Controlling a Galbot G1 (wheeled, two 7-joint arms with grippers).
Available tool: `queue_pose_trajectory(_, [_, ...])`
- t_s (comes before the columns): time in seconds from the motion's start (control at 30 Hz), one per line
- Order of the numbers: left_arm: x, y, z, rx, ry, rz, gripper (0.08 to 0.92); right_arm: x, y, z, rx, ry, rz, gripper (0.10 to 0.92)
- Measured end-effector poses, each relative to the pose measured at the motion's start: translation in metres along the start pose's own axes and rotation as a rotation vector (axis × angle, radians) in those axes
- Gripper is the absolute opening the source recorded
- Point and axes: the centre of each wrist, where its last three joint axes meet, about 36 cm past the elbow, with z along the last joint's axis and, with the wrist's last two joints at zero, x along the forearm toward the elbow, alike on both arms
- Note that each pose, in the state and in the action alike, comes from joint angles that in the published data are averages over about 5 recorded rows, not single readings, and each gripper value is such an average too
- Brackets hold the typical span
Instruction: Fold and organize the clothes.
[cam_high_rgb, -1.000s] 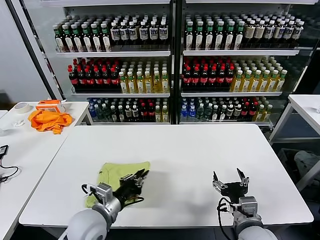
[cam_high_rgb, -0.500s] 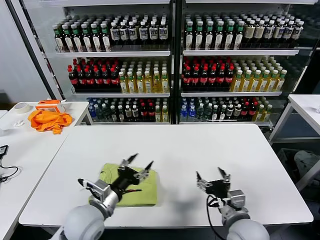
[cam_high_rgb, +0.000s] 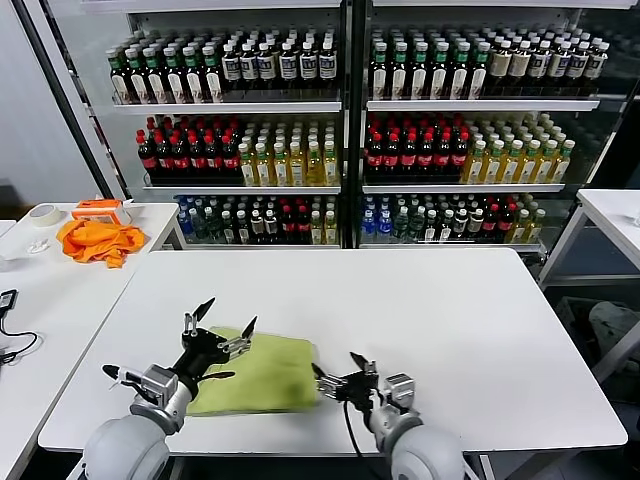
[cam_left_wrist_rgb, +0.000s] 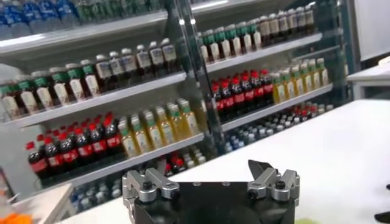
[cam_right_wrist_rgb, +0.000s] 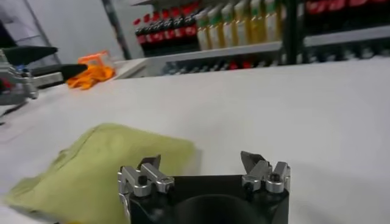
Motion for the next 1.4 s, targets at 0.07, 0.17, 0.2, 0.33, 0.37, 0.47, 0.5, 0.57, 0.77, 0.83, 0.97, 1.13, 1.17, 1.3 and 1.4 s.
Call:
queue_pose_trajectory(0.07, [0.001,0.001,0.001,-0.002,0.002,-0.006,0.823,-0.008,0.003,0.001,-0.002,0.015,-0.018,0.823])
queue_pose_trajectory(0.17, [0.004,0.001,0.003,-0.004,0.007,-0.011,0.823,-0.019,0.005,0.001,-0.003,0.034,-0.031,0.823])
queue_pose_trajectory(0.2, [0.005,0.001,0.004,-0.004,0.008,-0.012,0.822,-0.023,0.005,0.001,-0.004,0.039,-0.033,0.823])
queue_pose_trajectory(0.33, [0.009,0.0,0.005,-0.004,0.013,-0.014,0.823,-0.036,0.006,-0.001,-0.013,0.054,-0.038,0.822])
queue_pose_trajectory(0.37, [0.009,-0.001,0.005,-0.004,0.014,-0.014,0.823,-0.038,0.006,-0.001,-0.015,0.057,-0.04,0.822])
queue_pose_trajectory(0.47, [0.01,0.0,0.007,-0.006,0.017,-0.019,0.823,-0.044,0.008,-0.002,-0.023,0.068,-0.047,0.782])
queue_pose_trajectory(0.5, [0.01,0.001,0.007,-0.006,0.019,-0.02,0.823,-0.045,0.009,-0.002,-0.026,0.073,-0.049,0.757])
queue_pose_trajectory(0.57, [0.011,0.001,0.008,-0.007,0.021,-0.023,0.822,-0.046,0.01,0.0,-0.033,0.086,-0.055,0.698])
queue_pose_trajectory(0.77, [0.011,0.002,0.009,-0.004,0.022,-0.027,0.823,-0.049,0.016,0.001,-0.057,0.113,-0.073,0.525])
queue_pose_trajectory(0.83, [0.012,0.002,0.009,-0.002,0.023,-0.027,0.823,-0.05,0.017,0.001,-0.066,0.119,-0.076,0.473])
queue_pose_trajectory(0.97, [0.012,0.002,0.01,-0.001,0.025,-0.03,0.823,-0.053,0.017,0.002,-0.078,0.127,-0.076,0.369])
queue_pose_trajectory(1.13, [0.013,0.002,0.01,0.003,0.026,-0.032,0.823,-0.054,0.016,-0.001,-0.082,0.12,-0.076,0.222])
queue_pose_trajectory(1.17, [0.013,0.002,0.011,0.004,0.026,-0.032,0.823,-0.054,0.016,-0.003,-0.08,0.114,-0.075,0.197])
queue_pose_trajectory(1.3, [0.013,0.002,0.011,0.007,0.026,-0.034,0.822,-0.052,0.01,-0.011,-0.059,0.083,-0.06,0.138])
queue_pose_trajectory(1.4, [0.013,0.003,0.011,0.007,0.019,-0.034,0.823,-0.049,0.002,-0.018,-0.034,0.054,-0.035,0.137])
